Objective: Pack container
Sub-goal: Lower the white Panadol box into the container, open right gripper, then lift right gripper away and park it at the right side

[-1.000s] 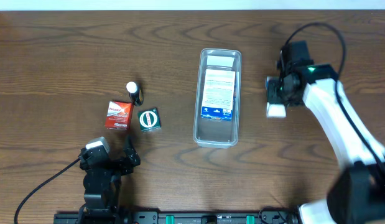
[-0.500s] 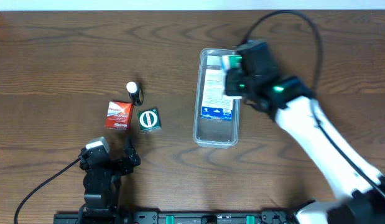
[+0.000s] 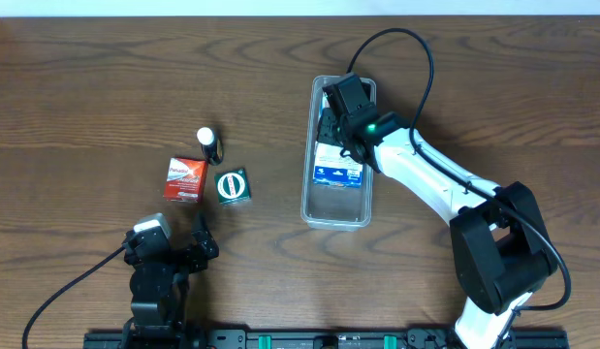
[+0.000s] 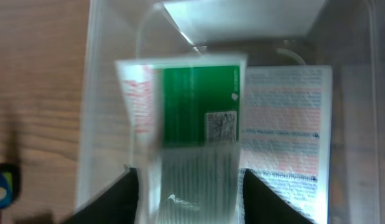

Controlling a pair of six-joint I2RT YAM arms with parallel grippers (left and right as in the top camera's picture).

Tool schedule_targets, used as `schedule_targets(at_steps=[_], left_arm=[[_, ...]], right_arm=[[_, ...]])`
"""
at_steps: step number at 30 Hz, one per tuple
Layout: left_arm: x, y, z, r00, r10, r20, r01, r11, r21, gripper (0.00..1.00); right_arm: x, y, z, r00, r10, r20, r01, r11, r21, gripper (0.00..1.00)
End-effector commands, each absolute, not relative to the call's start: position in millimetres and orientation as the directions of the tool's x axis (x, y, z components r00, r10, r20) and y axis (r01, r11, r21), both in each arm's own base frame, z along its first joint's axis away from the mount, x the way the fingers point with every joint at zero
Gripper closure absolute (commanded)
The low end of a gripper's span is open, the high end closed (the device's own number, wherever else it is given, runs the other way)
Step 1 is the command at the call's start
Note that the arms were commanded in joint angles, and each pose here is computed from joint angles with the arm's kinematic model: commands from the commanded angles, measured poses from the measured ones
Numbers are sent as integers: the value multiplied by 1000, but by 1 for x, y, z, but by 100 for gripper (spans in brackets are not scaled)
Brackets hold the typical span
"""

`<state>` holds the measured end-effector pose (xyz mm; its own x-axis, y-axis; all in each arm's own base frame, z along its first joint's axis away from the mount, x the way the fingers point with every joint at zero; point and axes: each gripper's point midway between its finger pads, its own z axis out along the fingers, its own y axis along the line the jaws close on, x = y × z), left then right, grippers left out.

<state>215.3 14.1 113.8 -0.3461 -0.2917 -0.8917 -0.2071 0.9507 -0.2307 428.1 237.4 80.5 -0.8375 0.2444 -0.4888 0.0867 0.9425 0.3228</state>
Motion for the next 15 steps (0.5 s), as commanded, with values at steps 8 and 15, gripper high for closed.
schedule_targets(at_steps=[8,15], left_arm=[[215,16,106,-358,-280,-891,-214,953,-214,2],[215,16,106,-358,-280,-891,-214,953,-214,2]], right_arm=[[430,225,133,-800,199,-566,9,947,320,35],[410,134,210,-737,308,-602,128,938,322,26]])
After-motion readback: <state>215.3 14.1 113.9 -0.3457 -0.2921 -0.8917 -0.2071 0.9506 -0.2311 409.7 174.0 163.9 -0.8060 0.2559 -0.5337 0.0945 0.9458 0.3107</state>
